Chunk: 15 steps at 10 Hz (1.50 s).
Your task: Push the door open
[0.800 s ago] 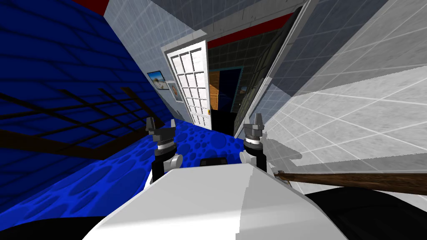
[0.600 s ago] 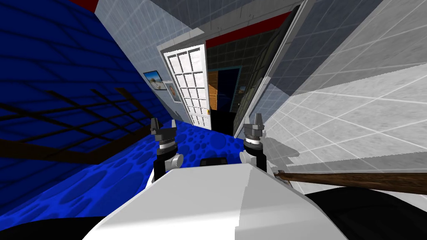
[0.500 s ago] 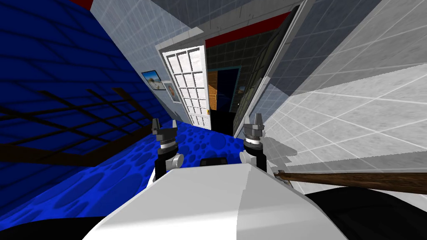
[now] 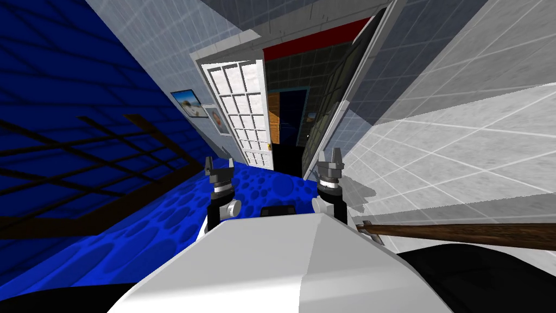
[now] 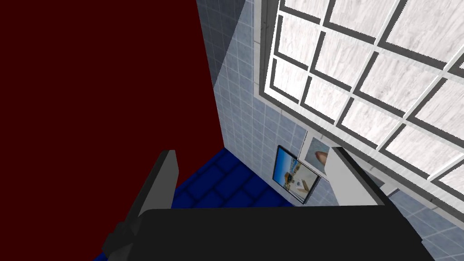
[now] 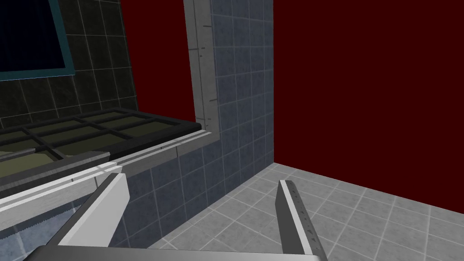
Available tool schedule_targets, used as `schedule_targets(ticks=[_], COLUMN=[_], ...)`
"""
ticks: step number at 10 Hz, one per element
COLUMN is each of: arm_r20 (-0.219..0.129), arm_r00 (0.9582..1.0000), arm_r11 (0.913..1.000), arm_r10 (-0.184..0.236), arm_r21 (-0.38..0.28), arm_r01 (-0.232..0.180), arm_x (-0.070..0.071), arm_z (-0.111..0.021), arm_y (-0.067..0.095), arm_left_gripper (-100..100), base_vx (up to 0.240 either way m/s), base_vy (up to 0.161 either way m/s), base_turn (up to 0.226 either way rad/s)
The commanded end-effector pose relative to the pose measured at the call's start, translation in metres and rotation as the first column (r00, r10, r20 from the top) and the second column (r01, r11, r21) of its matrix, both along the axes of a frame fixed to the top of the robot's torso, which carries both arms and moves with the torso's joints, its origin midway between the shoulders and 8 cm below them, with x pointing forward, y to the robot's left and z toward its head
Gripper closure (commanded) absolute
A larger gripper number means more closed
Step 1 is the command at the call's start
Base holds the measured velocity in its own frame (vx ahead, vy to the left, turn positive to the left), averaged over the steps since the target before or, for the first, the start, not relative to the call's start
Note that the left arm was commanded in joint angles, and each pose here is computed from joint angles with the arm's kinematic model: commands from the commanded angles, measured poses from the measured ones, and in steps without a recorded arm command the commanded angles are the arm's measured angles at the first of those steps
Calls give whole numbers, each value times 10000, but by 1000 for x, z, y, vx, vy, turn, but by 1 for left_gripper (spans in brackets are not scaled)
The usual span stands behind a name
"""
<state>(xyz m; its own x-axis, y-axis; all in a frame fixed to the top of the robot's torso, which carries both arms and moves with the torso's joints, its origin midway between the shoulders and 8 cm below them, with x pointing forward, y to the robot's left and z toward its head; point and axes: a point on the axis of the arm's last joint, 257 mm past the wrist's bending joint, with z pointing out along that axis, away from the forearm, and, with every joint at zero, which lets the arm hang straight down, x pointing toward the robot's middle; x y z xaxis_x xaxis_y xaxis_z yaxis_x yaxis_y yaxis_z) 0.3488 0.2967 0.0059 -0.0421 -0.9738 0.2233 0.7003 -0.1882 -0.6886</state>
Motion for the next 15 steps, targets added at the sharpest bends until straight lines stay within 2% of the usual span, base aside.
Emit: schedule_targets(ticks=[1, 5, 8, 11, 15], arm_r20=[-90, -326, -494, -635, -781], arm_r00=[9998, 9969, 9923, 9860, 9754], arm_r11=[9994, 9922, 9796, 9607, 9239], arm_r10=[-203, -721, -1138, -1543, -2064], arm_r21=[-277, -1040, -1719, -2429, -3437], arm_r01=[200, 684, 1038, 1347, 1680], arm_x=[5, 18, 29, 39, 53], arm_z=[-9, -33, -54, -76, -108], arm_y=[1, 5, 8, 11, 15], arm_left_gripper=[-100, -100, -100, -100, -100], base_vx=[74, 79, 76, 91, 82], base_vy=[23, 41, 58, 54, 66], base_turn=[-107, -117, -133, -134, -163])
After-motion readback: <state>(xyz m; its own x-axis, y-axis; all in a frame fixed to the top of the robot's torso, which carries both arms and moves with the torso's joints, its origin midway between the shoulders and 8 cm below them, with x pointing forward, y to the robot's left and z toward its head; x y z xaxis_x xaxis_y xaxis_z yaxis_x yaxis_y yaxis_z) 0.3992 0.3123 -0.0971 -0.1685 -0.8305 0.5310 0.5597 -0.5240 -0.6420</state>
